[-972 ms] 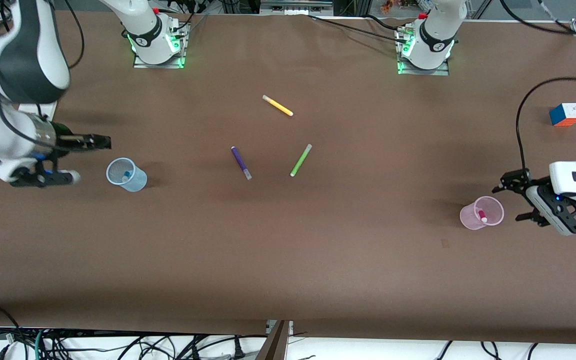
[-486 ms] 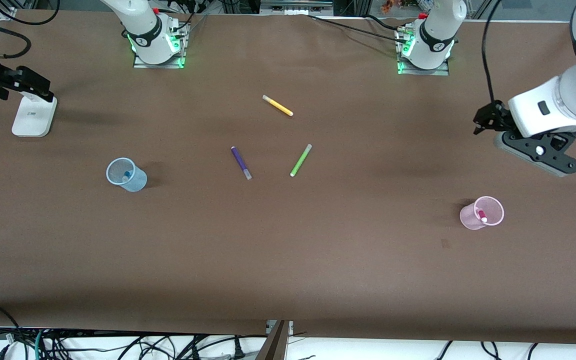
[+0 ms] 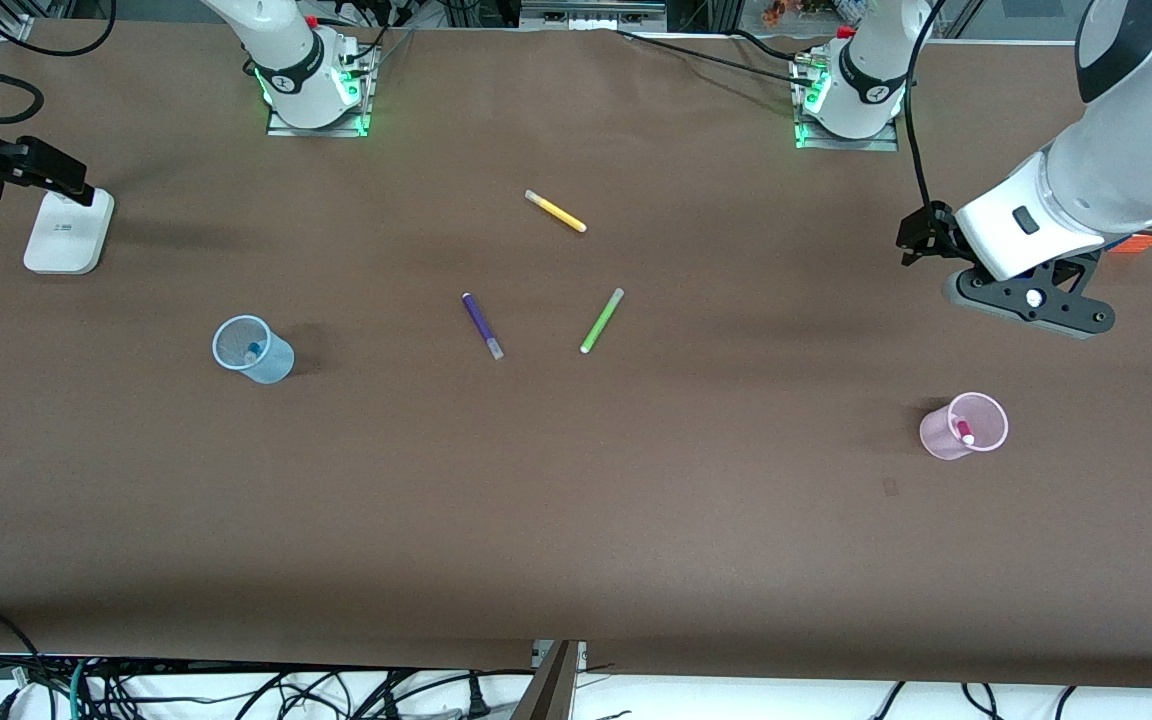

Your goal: Place pink and blue markers in matching cups

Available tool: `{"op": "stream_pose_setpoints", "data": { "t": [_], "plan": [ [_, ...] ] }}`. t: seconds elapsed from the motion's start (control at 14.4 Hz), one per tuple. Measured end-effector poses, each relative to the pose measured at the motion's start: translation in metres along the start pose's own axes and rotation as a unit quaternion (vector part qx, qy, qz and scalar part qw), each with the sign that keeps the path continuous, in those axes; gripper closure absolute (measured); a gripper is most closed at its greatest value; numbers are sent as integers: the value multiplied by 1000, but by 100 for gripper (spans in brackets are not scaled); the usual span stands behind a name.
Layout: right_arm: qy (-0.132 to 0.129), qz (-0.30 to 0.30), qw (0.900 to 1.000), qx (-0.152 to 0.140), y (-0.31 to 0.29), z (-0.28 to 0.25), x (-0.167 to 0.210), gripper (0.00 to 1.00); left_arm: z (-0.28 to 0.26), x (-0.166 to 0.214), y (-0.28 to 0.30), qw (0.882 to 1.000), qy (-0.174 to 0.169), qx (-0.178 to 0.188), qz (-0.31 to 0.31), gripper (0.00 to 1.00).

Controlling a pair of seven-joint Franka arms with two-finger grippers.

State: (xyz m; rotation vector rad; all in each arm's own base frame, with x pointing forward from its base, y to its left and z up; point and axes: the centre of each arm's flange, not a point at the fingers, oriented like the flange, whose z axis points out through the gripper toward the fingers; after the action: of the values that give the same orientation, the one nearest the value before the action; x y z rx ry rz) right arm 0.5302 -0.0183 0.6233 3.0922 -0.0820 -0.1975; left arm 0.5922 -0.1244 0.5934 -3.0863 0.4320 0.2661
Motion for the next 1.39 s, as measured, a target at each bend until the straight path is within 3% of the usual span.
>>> {"op": "stream_pose_setpoints", "data": {
  "t": [0.56, 1.39],
  "plan": [
    [-3, 1, 1000, -1, 0, 2, 4, 0, 9, -17, 14, 999, 17, 12, 29, 0],
    [-3, 1, 1000, -1, 0, 2, 4, 0, 6, -42, -9, 1000, 23, 14, 7, 0]
  ]
}}
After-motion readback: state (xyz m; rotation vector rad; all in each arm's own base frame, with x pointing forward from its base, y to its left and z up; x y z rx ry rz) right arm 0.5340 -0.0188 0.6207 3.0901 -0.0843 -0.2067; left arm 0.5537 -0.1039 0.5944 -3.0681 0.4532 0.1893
